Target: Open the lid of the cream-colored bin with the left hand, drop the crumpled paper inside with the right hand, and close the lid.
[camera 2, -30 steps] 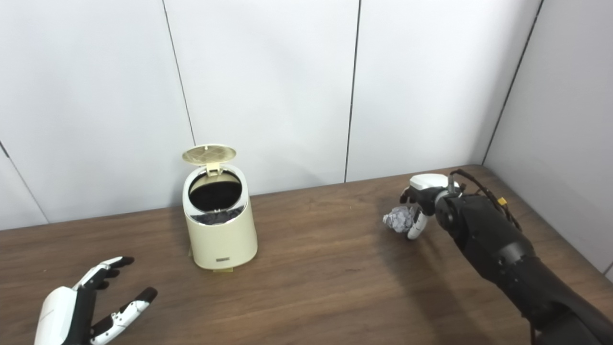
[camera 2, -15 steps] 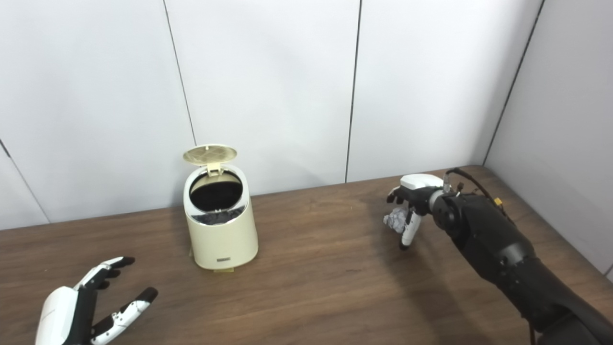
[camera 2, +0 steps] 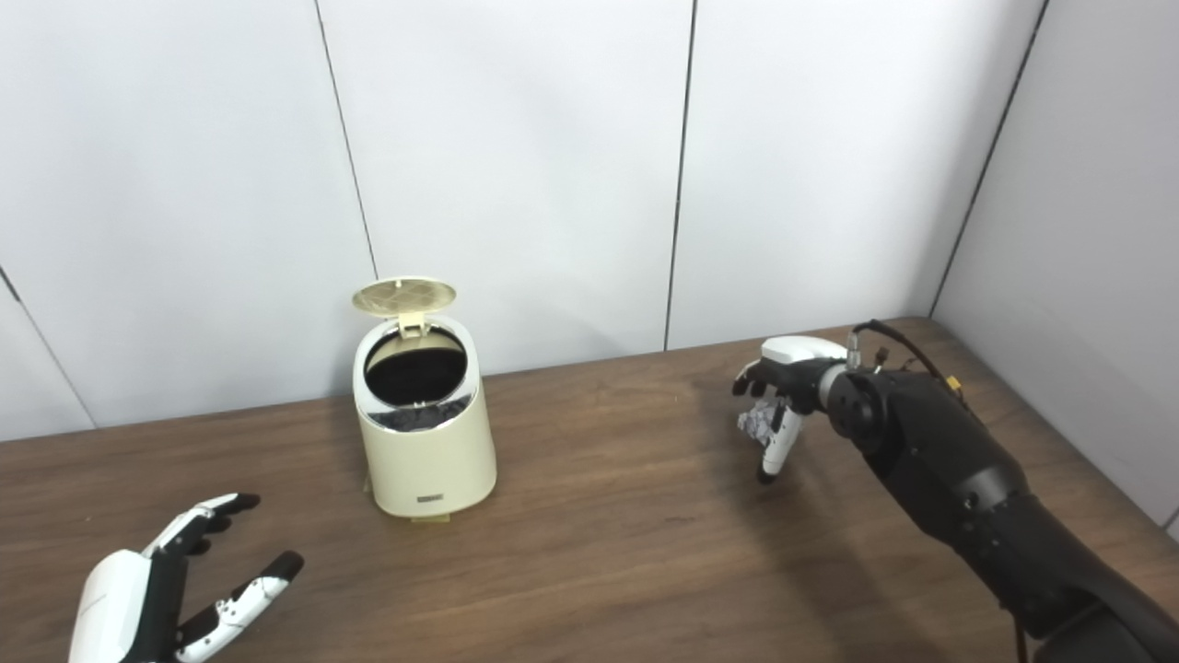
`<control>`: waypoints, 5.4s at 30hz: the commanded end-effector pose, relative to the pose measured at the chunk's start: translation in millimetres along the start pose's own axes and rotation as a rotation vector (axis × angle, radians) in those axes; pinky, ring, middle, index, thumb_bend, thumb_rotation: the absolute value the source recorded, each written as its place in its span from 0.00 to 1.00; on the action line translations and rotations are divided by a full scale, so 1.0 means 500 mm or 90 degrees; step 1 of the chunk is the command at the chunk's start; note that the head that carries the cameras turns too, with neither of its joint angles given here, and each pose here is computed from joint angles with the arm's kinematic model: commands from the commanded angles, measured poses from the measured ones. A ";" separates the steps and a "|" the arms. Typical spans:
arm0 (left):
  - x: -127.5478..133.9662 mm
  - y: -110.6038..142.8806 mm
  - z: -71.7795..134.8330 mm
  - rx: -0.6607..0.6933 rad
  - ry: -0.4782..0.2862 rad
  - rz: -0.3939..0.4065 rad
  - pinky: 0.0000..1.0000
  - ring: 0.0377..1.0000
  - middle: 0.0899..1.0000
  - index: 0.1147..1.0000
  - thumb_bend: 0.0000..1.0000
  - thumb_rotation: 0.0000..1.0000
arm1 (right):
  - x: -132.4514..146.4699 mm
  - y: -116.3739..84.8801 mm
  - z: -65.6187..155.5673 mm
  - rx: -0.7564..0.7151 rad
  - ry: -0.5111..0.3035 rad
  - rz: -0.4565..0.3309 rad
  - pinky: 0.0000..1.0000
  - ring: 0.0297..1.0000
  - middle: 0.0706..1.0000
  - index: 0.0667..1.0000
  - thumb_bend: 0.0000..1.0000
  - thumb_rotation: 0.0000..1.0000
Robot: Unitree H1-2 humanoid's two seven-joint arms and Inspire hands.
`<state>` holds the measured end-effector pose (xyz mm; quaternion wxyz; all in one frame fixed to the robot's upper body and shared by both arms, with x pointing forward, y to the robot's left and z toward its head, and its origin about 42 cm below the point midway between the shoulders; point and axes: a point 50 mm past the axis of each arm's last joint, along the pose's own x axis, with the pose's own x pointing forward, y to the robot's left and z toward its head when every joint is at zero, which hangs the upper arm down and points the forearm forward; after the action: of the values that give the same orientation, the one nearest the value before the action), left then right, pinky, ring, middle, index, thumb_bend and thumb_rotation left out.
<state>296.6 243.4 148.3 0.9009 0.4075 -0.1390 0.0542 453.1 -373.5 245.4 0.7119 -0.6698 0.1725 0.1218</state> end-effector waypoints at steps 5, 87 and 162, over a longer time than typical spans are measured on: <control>0.028 0.021 0.019 0.003 -0.045 0.037 0.70 0.74 0.75 0.75 0.77 0.76 | -0.012 -0.070 -0.008 -0.036 0.018 -0.056 0.58 0.70 0.77 0.79 0.98 0.20; 0.035 -0.008 0.025 0.004 -0.030 0.017 0.74 0.76 0.76 0.74 0.79 0.75 | -0.180 -0.321 0.322 -0.152 -0.168 -0.227 0.39 0.45 0.47 0.43 0.52 0.00; 0.025 -0.045 0.059 0.014 -0.032 0.005 0.74 0.77 0.78 0.75 0.77 0.77 | -0.129 -0.203 0.598 -0.169 -0.332 -0.296 0.23 0.35 0.44 0.47 0.52 0.00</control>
<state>303.2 209.9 139.2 0.8978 0.4193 -0.1297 0.0355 458.4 -81.3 353.2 0.6547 -0.7192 -0.1520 0.1762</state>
